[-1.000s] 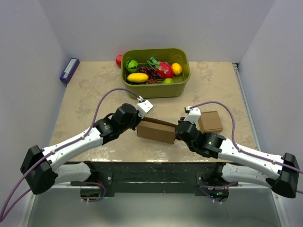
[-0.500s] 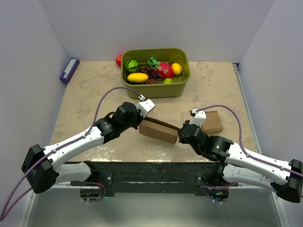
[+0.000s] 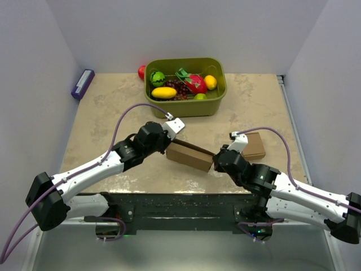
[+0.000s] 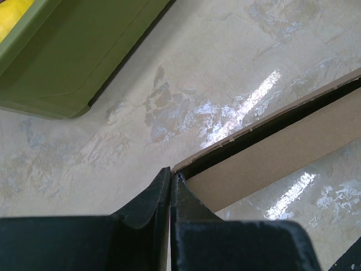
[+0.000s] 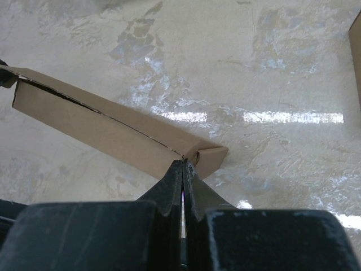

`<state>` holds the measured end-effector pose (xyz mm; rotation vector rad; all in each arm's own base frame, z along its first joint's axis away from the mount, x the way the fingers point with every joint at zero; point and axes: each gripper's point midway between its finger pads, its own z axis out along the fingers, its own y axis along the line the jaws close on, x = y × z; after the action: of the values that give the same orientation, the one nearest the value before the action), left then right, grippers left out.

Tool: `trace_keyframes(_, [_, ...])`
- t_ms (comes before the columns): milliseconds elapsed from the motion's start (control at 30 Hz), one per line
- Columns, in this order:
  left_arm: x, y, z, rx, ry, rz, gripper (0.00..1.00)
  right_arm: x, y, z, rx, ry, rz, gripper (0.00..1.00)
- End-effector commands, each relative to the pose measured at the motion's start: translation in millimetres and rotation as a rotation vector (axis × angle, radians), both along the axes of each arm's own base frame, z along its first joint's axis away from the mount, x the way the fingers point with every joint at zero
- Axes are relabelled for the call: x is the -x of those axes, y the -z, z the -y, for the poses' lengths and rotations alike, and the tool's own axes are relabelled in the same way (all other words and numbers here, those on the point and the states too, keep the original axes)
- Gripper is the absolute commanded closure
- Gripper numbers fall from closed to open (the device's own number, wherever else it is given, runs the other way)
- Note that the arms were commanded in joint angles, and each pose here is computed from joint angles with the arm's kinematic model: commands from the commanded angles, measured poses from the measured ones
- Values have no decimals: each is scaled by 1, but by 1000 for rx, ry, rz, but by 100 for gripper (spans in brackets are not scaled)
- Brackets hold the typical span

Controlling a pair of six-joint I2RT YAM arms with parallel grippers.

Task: Fold the paper box

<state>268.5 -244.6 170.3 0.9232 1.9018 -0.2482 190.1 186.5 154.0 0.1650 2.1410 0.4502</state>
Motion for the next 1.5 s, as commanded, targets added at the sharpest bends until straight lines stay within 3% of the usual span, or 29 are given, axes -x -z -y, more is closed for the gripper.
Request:
trace_keyframes(0, [-1,-16,16,76,26,23,100,17,28,10,94,-29,-99,100])
trace_keyframes(733, [-2,-14,15,70,14,13,100,38,43,30,241,-50,-235,100])
trace_keyframes(967, [3,-12,17,92,26,-12,100,32,16,21,166,-43,-198,100])
trace_keyframes(1067, [7,-8,17,89,40,-21,100,24,-1,18,159,-24,-159,85])
trace_keyframes(1233, [11,-6,16,68,57,-28,100,9,-30,17,178,-5,-81,47])
trace_keyframes(1400, [11,-9,12,46,72,-16,100,-1,-41,24,220,4,-47,32])
trace_keyframes(1467, [11,-9,12,39,78,-12,100,-7,-39,28,199,6,-48,32])
